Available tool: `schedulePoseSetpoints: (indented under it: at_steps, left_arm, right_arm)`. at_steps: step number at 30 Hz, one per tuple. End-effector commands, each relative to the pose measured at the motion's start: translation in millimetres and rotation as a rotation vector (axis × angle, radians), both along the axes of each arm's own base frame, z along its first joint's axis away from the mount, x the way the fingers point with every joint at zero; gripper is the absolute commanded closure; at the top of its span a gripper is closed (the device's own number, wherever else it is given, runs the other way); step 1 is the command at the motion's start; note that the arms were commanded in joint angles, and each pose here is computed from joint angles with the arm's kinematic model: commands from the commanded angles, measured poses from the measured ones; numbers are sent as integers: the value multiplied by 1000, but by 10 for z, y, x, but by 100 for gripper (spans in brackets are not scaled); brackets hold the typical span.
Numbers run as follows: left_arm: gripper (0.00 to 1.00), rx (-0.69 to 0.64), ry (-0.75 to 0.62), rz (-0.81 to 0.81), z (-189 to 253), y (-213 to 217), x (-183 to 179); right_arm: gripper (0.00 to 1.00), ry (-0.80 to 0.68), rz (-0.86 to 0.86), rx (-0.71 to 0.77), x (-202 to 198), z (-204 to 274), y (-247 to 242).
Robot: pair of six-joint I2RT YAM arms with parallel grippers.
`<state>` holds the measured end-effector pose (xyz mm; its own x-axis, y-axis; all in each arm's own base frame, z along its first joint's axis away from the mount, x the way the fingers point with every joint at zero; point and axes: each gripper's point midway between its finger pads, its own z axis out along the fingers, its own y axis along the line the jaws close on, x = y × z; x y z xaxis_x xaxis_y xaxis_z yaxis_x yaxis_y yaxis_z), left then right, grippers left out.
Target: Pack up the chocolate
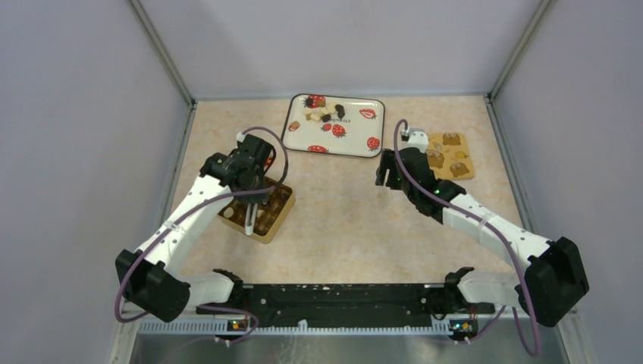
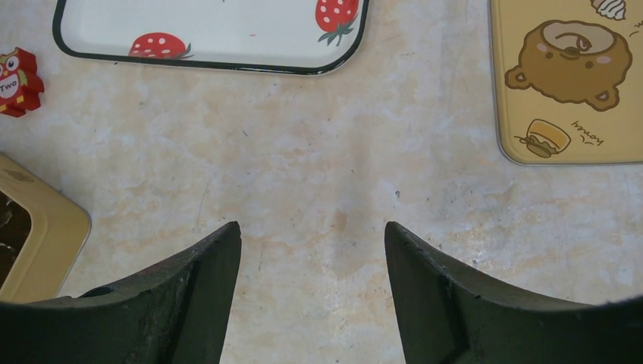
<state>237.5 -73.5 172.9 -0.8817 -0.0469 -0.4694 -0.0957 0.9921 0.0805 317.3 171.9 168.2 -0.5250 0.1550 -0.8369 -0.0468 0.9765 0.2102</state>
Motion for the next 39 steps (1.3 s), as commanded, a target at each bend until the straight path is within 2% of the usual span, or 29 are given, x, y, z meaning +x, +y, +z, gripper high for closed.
schedulePoseSetpoints:
  at_steps: [1, 7, 19, 28, 39]
  left_arm:
    - [86, -21, -55, 14, 41, 32, 57]
    - [82, -53, -71, -8, 25, -40, 114]
    - [81, -56, -59, -14, -31, -63, 128]
    - [65, -62, -51, -22, -35, -82, 129]
    - [63, -66, -66, -22, 26, -77, 131]
  right_arm:
    - [32, -48, -3, 48, 19, 223, 50]
    - [32, -50, -6, 52, 17, 238, 48]
    - [32, -41, 5, 58, 28, 191, 92]
    - [32, -37, 19, 65, 32, 171, 128]
    - [32, -31, 26, 70, 31, 151, 151]
